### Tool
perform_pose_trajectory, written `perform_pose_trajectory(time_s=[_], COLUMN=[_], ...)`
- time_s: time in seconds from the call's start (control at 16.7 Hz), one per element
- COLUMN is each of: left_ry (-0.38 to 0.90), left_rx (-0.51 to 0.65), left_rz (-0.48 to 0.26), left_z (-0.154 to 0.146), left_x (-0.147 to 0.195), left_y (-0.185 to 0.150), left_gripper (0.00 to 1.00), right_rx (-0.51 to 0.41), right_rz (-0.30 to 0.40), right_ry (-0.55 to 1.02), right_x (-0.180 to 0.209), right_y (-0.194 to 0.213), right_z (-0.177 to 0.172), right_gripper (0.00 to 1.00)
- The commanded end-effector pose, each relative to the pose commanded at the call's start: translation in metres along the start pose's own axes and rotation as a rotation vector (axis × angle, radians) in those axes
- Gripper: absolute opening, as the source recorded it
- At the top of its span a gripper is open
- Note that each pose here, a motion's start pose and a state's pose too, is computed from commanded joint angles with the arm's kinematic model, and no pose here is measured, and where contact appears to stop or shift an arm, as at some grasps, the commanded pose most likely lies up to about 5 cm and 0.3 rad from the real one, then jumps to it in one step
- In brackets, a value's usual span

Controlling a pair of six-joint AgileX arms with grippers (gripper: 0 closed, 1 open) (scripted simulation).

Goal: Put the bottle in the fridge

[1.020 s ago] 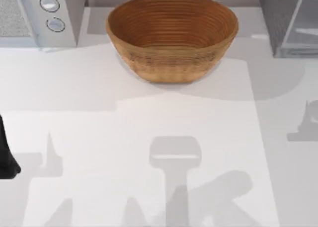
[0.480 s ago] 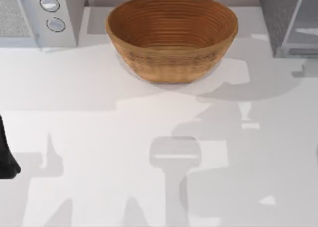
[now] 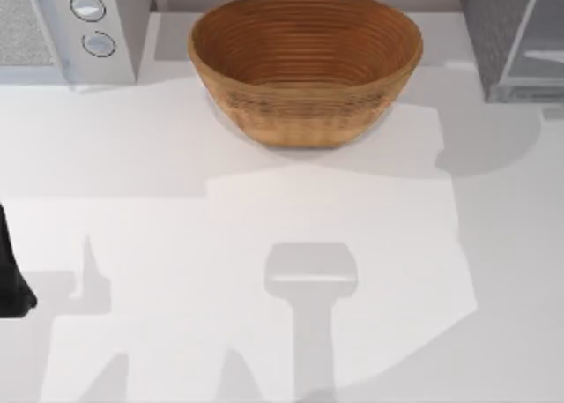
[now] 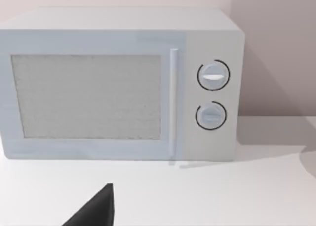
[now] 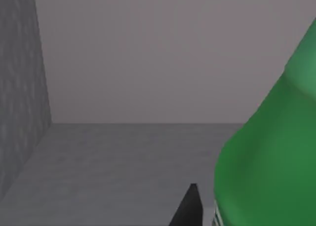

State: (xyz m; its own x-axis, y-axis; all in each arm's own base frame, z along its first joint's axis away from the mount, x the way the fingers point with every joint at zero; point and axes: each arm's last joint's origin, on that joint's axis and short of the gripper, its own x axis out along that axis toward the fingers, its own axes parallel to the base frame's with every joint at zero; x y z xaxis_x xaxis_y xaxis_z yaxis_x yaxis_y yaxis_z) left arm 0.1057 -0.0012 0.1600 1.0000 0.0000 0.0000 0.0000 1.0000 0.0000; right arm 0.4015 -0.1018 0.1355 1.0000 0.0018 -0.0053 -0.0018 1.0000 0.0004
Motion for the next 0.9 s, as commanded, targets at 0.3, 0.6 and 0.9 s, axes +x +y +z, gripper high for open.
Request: perform_pose_trajectory(time_s=[0.3,0.6,0.9], left_ry=[0.0,0.0,0.0], left_rx=[0.0,0.0,0.0], left_rz=[0.0,0.0,0.0], left_z=[0.0,0.0,0.0], left_x=[0.0,0.0,0.0], left_y=[0.0,0.0,0.0], left_gripper=[1.0,1.0,1.0], right_rx=[0.0,0.009,-0.001], right_rz=[0.001,0.004,0.005], right_ry=[-0.005,0.017,-0.008], right_x=[0.003,0.018,0.072], right_y=[-0.002,-0.001,-0.003], right_z=[-0.005,-0.011,-0.005], right_gripper=[0.01,0.01,0.01])
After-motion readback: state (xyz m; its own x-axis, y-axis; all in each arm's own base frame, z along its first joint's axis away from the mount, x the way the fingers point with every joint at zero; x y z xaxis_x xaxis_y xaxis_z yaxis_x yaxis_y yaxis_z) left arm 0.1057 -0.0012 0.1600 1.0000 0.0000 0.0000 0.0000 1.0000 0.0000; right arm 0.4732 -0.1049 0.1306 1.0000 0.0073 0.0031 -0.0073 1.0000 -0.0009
